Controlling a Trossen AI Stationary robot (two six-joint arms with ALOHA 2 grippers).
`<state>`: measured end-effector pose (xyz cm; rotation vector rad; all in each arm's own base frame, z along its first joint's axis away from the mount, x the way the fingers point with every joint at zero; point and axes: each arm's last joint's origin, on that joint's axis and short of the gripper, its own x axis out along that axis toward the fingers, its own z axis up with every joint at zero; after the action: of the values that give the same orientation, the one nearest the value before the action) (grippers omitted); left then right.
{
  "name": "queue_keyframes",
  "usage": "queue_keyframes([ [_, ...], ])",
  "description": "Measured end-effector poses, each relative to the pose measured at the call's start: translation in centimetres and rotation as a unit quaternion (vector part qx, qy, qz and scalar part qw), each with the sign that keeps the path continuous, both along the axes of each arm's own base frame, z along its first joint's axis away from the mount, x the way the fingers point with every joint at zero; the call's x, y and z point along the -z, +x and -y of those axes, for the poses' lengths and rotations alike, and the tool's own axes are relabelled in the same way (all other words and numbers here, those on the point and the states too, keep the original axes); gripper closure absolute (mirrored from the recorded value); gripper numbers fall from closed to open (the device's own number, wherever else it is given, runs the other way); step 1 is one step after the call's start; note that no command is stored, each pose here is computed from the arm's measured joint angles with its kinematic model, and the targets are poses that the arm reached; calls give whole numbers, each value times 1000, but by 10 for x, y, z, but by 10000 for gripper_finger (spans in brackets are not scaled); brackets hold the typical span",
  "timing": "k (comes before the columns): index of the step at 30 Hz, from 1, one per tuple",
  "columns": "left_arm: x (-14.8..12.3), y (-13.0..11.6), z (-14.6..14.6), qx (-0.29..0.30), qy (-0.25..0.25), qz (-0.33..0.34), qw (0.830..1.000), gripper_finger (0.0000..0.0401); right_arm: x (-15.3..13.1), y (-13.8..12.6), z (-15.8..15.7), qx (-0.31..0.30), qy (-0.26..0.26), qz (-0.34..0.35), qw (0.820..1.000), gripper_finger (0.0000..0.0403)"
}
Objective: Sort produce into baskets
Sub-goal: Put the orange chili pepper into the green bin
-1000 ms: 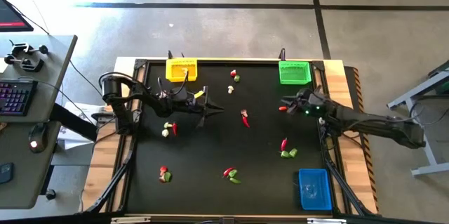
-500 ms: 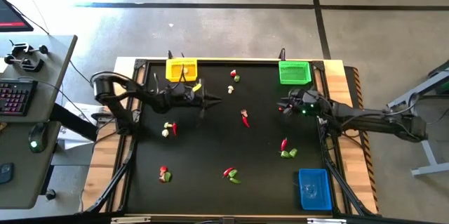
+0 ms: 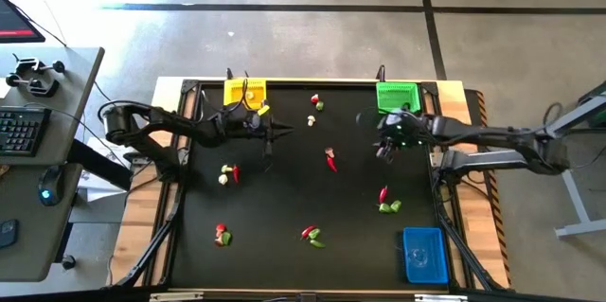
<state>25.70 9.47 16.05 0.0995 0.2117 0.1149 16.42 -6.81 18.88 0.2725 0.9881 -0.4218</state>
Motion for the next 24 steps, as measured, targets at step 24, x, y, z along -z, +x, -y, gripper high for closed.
queue_keyframes([
  [24, 1, 2, 5, 13, 0, -3, 1000, 366, 45, 49, 23, -131, 16, -232, 964, 287],
])
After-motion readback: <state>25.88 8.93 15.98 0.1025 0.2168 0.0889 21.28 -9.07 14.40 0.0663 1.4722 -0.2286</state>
